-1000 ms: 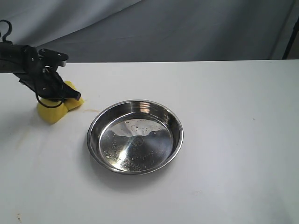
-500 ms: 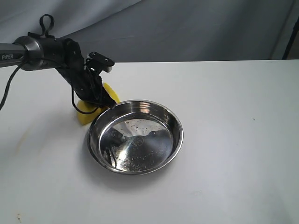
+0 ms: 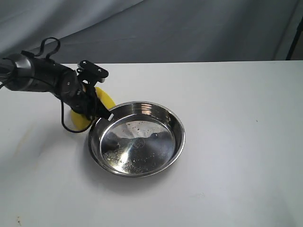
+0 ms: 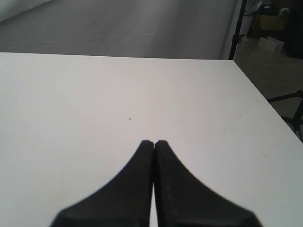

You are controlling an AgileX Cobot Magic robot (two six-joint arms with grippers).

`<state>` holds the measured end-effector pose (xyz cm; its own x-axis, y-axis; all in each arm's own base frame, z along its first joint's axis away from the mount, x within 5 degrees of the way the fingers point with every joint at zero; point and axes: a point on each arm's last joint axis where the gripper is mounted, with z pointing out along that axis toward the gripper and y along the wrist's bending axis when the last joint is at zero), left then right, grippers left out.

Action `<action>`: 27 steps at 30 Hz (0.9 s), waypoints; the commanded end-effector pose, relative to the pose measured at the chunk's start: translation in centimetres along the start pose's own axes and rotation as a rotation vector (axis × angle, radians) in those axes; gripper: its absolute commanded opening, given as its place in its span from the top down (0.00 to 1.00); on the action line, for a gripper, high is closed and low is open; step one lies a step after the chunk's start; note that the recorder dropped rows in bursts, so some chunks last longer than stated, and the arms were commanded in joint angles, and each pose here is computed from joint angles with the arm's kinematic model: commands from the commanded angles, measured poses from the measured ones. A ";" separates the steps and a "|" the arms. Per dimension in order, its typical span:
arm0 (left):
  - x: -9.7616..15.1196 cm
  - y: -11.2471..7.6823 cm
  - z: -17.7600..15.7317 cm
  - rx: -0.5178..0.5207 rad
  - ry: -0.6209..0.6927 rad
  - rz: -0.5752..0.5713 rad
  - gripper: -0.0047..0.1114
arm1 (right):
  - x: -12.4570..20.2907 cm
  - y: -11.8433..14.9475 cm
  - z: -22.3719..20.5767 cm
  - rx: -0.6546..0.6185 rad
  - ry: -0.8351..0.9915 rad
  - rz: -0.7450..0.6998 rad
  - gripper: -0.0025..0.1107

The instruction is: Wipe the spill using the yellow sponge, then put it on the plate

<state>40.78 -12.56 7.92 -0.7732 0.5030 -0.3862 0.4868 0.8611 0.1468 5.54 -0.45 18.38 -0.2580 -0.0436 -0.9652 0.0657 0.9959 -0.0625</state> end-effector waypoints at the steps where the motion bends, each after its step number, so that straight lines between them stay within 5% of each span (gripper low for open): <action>1: 9.2 2.6 0.6 0.026 0.527 -0.099 0.96 | 0.1 0.0 0.0 0.008 -0.004 -0.008 0.98; 14: 16.9 10.2 -2.8 -0.040 0.596 -0.546 0.96 | 0.1 0.0 0.0 0.008 -0.004 -0.008 0.98; 20: 17.8 8.6 -2.7 -0.011 0.663 -0.533 0.96 | 0.1 0.0 0.0 0.008 -0.004 -0.008 0.98; 27: 16.9 2.4 -2.3 0.049 0.716 -0.278 0.96 | 0.1 0.0 0.0 0.008 -0.004 -0.008 0.98</action>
<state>35.10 0.62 8.75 -0.9446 0.1927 -0.2657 0.1595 0.9770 0.1416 5.54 -0.45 18.38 -0.2580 -0.0436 -0.9652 0.0657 0.9959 -0.0625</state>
